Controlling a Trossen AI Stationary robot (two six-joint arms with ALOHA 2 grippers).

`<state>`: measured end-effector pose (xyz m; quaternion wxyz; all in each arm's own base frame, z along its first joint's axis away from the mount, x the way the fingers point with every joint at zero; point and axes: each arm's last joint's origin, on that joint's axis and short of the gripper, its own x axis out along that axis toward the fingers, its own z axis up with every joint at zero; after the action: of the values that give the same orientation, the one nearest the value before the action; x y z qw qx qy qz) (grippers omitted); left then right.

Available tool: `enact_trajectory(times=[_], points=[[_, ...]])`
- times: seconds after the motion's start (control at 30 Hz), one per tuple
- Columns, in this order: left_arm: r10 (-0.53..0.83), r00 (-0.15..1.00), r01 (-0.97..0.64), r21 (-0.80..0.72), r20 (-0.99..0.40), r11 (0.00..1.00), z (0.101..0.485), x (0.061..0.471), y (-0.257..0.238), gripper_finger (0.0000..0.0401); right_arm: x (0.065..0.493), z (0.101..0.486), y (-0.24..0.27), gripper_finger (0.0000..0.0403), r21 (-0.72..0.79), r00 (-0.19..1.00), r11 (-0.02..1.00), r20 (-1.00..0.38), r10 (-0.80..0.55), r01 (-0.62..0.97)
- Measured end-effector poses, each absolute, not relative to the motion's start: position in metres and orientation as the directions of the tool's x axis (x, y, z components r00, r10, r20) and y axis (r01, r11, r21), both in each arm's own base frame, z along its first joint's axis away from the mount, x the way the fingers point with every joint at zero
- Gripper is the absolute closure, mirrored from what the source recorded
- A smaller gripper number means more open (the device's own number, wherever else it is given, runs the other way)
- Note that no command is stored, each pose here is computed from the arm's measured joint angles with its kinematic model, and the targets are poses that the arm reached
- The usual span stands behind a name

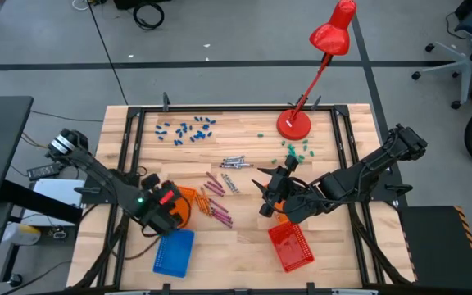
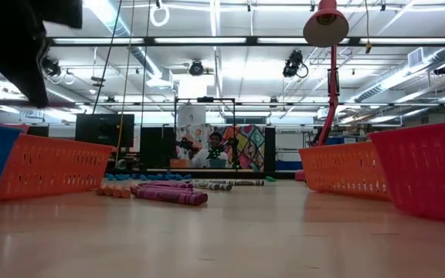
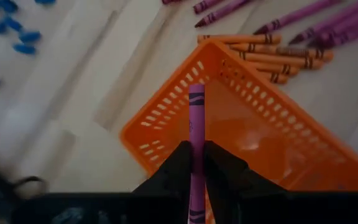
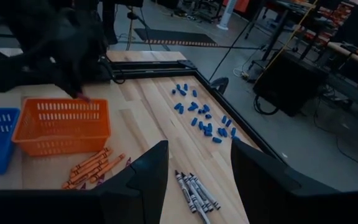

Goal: Sort crayons
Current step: Put the red crayon into the left orange bin

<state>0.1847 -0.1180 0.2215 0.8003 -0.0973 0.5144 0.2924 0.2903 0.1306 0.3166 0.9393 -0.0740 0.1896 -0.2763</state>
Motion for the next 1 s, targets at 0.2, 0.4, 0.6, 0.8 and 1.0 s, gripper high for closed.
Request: enact_trajectory(times=[0.2, 0.4, 0.6, 0.8, 1.0], points=[[0.3, 0.329, -0.682, -0.005, -0.895, 0.731, 0.187, 0.184, -0.11, 0.0355, 0.29, 0.317, 0.13, 0.0225, -0.244, 0.775, 0.836, -0.315, -0.548, 0.491], [0.258, 0.332, -0.713, -0.062, -0.907, 0.699, 0.172, 0.183, -0.106, 0.0355, 0.29, 0.317, 0.13, 0.0225, -0.244, 0.775, 0.836, -0.316, -0.548, 0.491], [0.252, 0.341, -0.702, -0.067, -0.906, 0.709, 0.172, 0.184, -0.107, 0.034, 0.29, 0.317, 0.131, 0.0225, -0.245, 0.775, 0.836, -0.316, -0.547, 0.491], [0.252, 0.342, -0.702, -0.068, -0.906, 0.709, 0.172, 0.184, -0.107, 0.0294, 0.29, 0.317, 0.131, 0.0225, -0.245, 0.775, 0.836, -0.316, -0.547, 0.491], [0.241, 0.35, -0.596, -0.016, -0.905, 0.803, 0.185, 0.189, -0.11, 0.0274, 0.29, 0.317, 0.13, 0.0225, -0.245, 0.775, 0.836, -0.316, -0.548, 0.491]])
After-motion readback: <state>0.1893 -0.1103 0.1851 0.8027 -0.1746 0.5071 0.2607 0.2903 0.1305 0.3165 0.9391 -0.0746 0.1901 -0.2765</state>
